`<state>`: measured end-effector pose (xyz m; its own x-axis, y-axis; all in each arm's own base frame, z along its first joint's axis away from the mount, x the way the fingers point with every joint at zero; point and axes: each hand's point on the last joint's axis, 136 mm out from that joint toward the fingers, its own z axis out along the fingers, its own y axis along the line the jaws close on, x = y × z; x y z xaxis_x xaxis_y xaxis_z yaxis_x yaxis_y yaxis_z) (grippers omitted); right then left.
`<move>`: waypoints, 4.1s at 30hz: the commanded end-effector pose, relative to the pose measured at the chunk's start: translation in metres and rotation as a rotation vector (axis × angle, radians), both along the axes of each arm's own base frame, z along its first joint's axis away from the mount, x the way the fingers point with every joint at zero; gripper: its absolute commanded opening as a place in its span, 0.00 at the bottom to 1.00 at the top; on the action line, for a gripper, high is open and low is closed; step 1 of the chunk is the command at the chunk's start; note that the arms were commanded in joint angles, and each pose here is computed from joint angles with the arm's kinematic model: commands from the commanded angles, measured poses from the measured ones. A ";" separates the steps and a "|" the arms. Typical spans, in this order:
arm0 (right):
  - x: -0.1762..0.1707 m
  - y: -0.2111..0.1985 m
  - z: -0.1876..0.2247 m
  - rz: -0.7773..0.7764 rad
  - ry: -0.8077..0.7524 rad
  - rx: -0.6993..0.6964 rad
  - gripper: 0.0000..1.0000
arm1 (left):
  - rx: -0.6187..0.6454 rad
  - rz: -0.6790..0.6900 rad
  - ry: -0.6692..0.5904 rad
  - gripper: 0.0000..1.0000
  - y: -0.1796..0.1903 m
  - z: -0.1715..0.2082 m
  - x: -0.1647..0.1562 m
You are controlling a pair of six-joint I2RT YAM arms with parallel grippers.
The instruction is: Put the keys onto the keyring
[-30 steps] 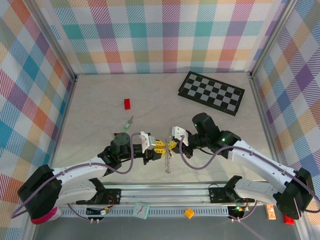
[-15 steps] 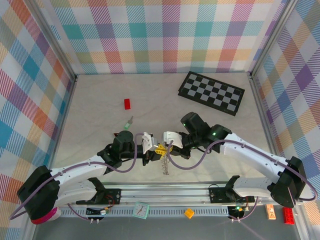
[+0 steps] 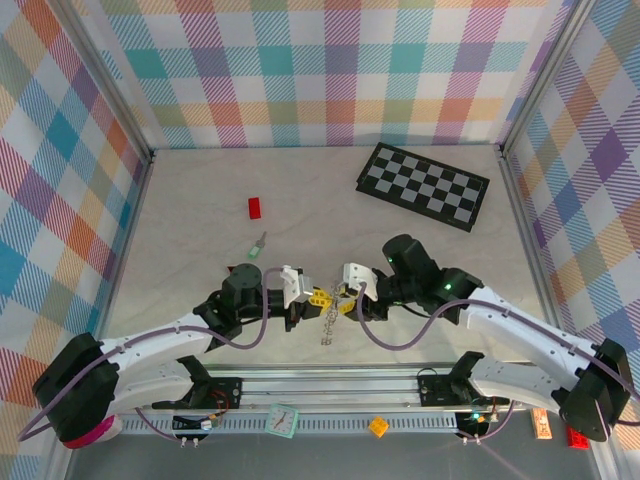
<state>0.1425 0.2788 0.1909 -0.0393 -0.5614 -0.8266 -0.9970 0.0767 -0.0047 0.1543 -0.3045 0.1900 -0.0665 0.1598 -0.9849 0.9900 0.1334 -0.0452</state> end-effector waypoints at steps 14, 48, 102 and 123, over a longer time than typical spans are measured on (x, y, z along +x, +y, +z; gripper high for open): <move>0.003 0.007 -0.001 -0.012 0.033 0.051 0.02 | -0.099 -0.042 -0.063 0.00 -0.004 0.021 -0.007; 0.006 0.009 -0.022 -0.080 0.037 0.100 0.39 | -0.213 0.043 -0.019 0.00 -0.006 0.033 0.010; 0.025 -0.006 0.016 -0.137 -0.199 0.035 0.00 | -0.045 0.059 -0.043 0.00 -0.006 0.016 0.015; 0.028 0.004 0.025 -0.124 -0.164 0.018 0.00 | -0.113 0.726 -0.060 0.47 0.085 0.040 0.078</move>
